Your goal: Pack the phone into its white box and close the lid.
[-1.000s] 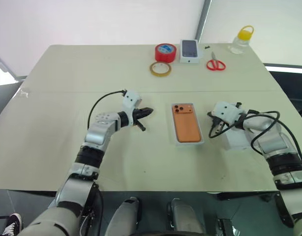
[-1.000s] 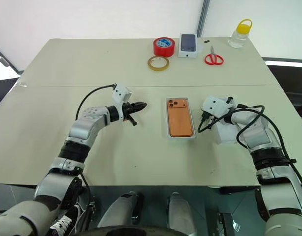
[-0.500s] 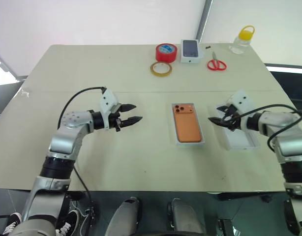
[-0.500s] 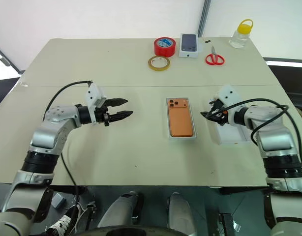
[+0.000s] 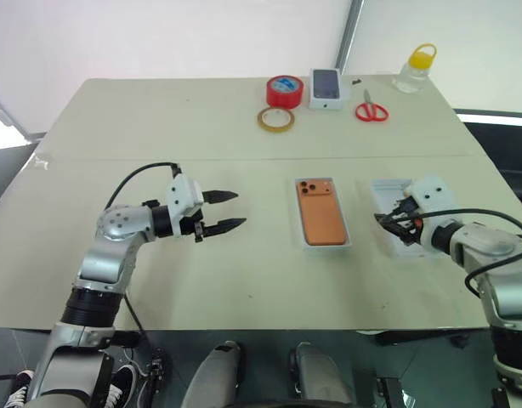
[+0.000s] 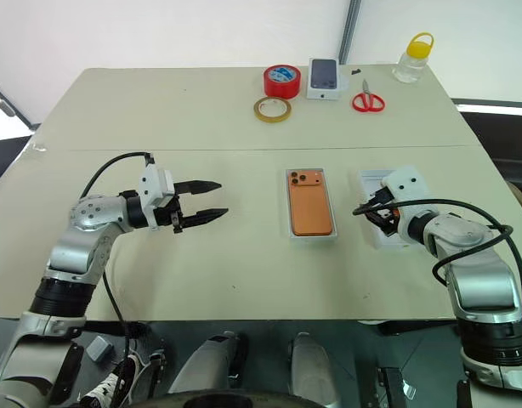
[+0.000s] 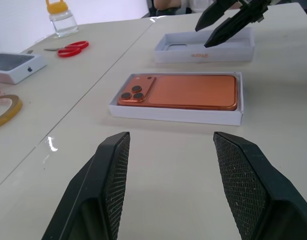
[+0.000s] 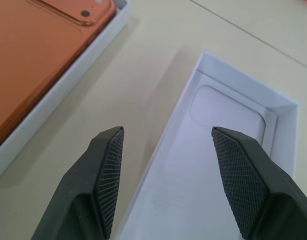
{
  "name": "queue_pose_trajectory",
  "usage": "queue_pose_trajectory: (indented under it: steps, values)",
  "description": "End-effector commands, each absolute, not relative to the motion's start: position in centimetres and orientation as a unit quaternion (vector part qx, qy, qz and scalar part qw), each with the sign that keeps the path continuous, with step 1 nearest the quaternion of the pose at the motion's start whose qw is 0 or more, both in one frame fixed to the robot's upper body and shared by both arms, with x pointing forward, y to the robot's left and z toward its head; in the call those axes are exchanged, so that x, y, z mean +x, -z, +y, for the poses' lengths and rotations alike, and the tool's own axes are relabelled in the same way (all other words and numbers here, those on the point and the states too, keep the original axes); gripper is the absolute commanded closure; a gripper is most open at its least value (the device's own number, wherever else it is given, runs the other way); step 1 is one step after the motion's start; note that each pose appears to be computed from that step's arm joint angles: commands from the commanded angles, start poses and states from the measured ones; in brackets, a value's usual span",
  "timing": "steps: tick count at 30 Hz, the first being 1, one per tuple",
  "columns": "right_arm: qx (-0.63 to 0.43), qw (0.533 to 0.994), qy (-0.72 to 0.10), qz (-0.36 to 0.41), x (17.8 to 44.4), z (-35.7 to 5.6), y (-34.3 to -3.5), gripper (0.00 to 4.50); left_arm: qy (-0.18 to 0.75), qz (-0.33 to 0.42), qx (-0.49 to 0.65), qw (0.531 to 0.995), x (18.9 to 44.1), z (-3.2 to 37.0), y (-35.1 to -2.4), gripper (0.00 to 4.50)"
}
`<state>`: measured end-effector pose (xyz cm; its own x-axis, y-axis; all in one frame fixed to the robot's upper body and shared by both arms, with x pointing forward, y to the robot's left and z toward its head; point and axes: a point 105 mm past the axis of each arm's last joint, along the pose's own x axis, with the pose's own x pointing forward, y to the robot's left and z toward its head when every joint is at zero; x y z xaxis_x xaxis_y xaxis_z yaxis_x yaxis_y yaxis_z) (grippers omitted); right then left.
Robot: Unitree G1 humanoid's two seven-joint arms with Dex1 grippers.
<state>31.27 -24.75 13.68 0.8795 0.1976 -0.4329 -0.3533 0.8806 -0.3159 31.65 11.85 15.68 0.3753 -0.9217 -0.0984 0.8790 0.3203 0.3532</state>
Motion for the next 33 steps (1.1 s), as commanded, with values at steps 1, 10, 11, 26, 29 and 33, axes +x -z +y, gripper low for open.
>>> queue_pose_trajectory:
  steps: [1,10,11,26,29,33]
  values:
    - [-0.162,0.950,-0.161,0.213,30.7,-23.3,-14.6,1.59,0.558,-0.078,0.185,0.805,31.4,12.2,-16.6,1.71]
    - [-0.141,0.930,-0.127,0.314,31.0,-24.8,-13.8,1.59,0.580,-0.082,0.182,0.790,30.1,11.5,-16.2,1.71]
    - [-0.138,0.929,-0.123,0.321,31.1,-24.9,-13.7,1.59,0.580,-0.086,0.181,0.790,30.0,11.5,-16.3,1.71]
    - [-0.134,0.894,-0.114,0.413,33.8,-24.6,-14.7,1.59,0.596,-0.090,0.201,0.772,29.3,13.1,-17.1,1.71]
    - [-0.115,0.889,-0.111,0.429,34.1,-24.3,-14.7,1.59,0.594,-0.094,0.197,0.774,29.4,12.8,-17.2,1.71]
    - [-0.102,0.884,-0.098,0.445,34.5,-24.7,-14.3,1.59,0.589,-0.095,0.171,0.784,29.3,12.6,-17.5,1.71]
